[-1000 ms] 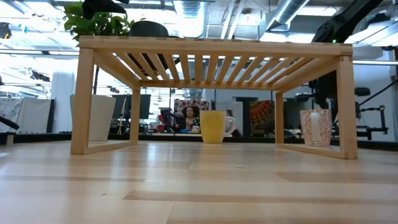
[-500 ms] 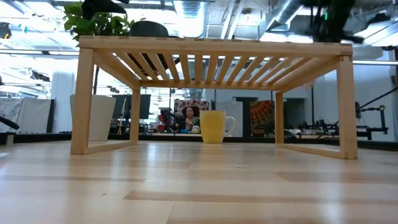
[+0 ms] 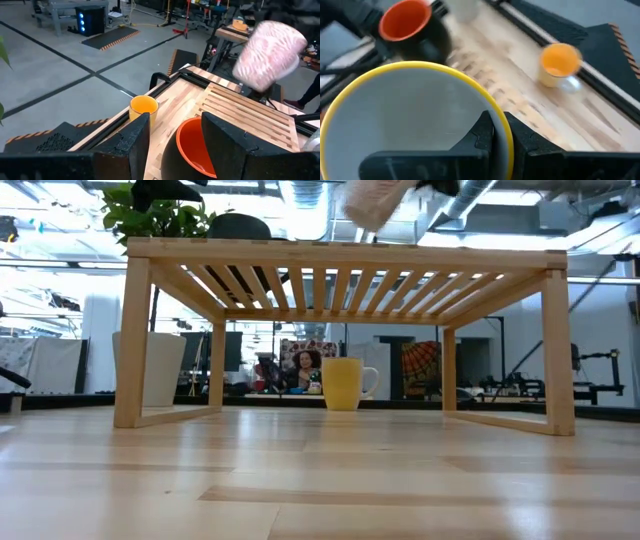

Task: Place coffee mugs
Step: Put the white and yellow mug on the shelf

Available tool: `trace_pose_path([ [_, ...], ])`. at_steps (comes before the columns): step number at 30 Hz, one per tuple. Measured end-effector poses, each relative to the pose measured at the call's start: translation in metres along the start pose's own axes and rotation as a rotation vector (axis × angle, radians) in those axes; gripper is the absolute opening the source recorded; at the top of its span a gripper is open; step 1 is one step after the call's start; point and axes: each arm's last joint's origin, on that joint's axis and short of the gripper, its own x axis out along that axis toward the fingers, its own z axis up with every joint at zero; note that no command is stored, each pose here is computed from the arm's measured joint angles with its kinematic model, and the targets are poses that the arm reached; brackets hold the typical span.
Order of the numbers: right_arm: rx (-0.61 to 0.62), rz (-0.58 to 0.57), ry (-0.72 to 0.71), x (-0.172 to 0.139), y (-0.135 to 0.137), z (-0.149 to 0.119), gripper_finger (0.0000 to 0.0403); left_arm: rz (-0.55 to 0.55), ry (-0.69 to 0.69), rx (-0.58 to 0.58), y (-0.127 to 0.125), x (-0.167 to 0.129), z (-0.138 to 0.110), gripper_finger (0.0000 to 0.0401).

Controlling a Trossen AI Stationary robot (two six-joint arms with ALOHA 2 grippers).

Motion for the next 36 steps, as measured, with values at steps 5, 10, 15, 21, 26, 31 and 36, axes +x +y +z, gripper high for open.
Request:
trace_pose_path([
  [5,-0.082,-0.033,0.107,0.050,0.022,0.012,0.0046,0.000,0.000,0.000,0.000,0.000,0.000,0.0163],
  [10,-0.120,-0.138,0.250,0.082,0.020,0.012,0.0046,0.000,0.000,0.000,0.000,0.000,0.000,0.0163],
  [15,-0.127,-0.146,0.254,0.097,0.025,0.018,0.0046,0.000,0.000,0.000,0.000,0.000,0.000,0.0163],
  [21,-0.138,-0.149,0.303,0.118,0.030,0.017,0.0046,0.000,0.000,0.000,0.000,0.000,0.000,0.0163],
  [26,-0.130,-0.129,0.305,0.127,0.032,0.018,0.0046,0.000,0.002,0.000,0.000,0.000,0.000,0.0163],
  [31,-0.120,-0.125,0.297,0.130,0.033,0.018,0.0076,0.000,0.002,0.000,0.000,0.000,0.000,0.0163],
  [36,-0.117,-0.098,0.249,0.133,0.036,0.023,0.0127,0.001,0.004,0.001,0.000,0.000,0.000,0.0163],
])
